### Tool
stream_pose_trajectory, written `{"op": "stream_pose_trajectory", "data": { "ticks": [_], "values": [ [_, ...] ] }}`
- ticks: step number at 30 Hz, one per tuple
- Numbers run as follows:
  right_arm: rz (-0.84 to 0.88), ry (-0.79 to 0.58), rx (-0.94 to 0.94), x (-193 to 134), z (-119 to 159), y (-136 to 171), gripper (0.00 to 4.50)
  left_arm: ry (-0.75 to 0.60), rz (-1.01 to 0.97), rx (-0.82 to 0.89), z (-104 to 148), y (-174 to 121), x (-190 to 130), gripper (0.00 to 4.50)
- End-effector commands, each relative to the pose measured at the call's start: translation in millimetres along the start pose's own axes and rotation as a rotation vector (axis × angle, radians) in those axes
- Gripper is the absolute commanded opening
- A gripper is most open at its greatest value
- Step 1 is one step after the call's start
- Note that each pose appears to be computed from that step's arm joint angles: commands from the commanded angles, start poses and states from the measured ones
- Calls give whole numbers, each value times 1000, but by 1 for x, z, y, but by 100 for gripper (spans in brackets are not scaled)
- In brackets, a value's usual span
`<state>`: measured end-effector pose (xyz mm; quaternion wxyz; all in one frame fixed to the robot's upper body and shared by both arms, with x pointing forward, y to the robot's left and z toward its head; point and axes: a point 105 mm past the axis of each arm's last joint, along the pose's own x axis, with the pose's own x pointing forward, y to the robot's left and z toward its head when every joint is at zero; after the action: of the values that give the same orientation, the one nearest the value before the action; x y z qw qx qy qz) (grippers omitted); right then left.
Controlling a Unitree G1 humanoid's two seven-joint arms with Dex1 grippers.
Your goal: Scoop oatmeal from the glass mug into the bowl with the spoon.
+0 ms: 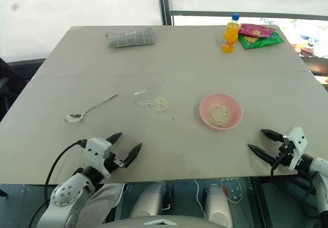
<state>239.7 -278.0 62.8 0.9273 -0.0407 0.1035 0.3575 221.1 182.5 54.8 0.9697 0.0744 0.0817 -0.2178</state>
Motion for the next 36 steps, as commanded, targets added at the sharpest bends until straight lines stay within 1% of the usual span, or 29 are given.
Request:
{"op": "stream_pose_trajectory", "data": {
  "ticks": [1, 5, 18, 22, 25, 27, 33, 36],
  "values": [
    [-15, 1, -25, -1, 3, -11, 450, 66, -22, 0, -17, -5, -5, 449],
    [4, -6, -46, 5, 7, -16, 450, 37, -66, -8, -14, -9, -5, 449],
    [29, 4, -52, 5, 3, -13, 450, 42, -65, 2, -14, -9, -8, 449],
    [31, 4, -53, 6, 4, -13, 450, 59, -38, 6, -16, -3, -7, 449],
    [28, 5, -52, 5, 3, -12, 450, 62, 35, 22, -16, 8, -5, 449],
    [30, 4, -51, 5, 3, -11, 450, 61, 55, 25, -15, 11, -3, 449],
    [53, -4, -60, 10, 9, -7, 450, 45, 69, 52, -8, 11, -3, 449],
    [81, -15, -67, 11, 15, -2, 450, 21, 70, 57, 0, 15, -5, 449]
  ]
}}
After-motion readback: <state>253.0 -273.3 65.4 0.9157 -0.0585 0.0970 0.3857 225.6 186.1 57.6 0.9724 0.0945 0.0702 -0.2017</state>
